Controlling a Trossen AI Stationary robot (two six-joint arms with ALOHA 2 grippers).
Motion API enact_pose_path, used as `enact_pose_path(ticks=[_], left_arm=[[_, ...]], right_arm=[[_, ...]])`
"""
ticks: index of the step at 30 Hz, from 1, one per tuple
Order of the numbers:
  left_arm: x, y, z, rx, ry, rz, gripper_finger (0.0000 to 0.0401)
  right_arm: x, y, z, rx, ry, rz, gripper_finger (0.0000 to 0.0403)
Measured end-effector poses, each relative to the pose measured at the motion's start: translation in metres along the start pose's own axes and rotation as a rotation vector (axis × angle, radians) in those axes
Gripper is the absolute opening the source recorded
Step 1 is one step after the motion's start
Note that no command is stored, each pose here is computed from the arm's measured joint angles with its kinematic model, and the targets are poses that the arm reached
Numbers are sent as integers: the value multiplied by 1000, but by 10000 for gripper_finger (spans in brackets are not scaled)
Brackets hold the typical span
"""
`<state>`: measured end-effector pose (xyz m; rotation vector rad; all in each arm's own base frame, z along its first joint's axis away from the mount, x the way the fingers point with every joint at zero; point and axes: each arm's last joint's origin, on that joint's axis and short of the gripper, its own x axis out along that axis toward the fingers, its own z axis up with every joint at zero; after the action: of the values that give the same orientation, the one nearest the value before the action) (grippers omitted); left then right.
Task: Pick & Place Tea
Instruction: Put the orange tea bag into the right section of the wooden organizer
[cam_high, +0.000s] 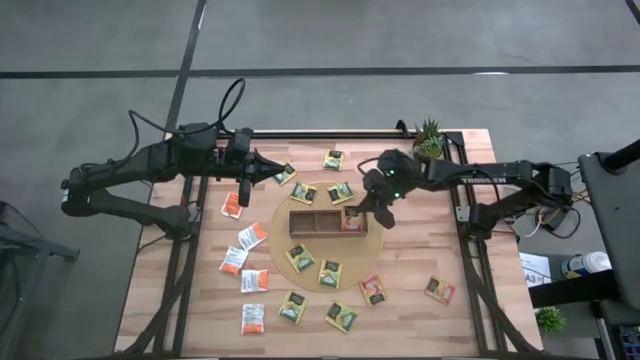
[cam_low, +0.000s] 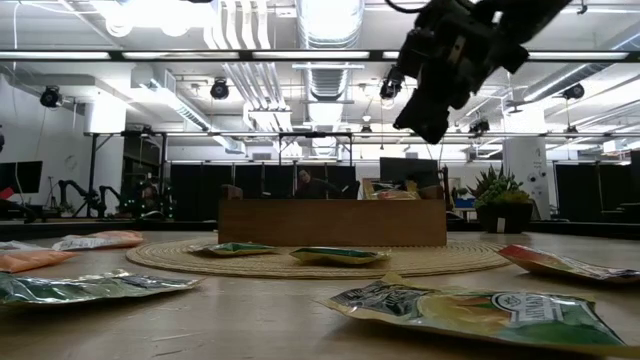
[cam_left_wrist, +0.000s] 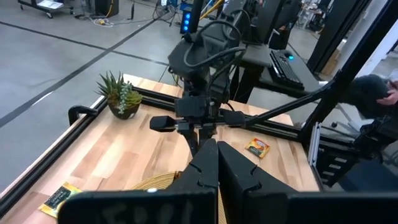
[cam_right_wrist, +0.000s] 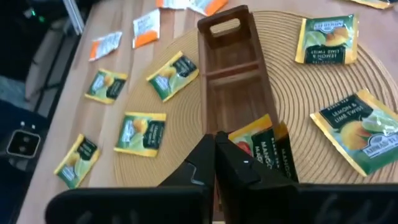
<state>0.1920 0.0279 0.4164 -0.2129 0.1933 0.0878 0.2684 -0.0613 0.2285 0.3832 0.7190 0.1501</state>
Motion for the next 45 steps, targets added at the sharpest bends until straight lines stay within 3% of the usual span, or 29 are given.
enact_pose_path(ticks=[6,13,24,33,45], left_arm=[[-2,1,-4,30,36,7,2],[-15,-1,-3,62,33,7,2],[-44,-2,-1,91,-35,60,2],[-40,1,-14,56,0,69,2],[-40,1,-12,57,-21,66,2]], right_arm=[[9,-2,9,-8,158,-8,8],[23,6,19,-67,244,22,8],[61,0,12,-56,374,39,8],[75,-7,9,-67,405,42,8],[87,-15,-3,-49,456,42,8]])
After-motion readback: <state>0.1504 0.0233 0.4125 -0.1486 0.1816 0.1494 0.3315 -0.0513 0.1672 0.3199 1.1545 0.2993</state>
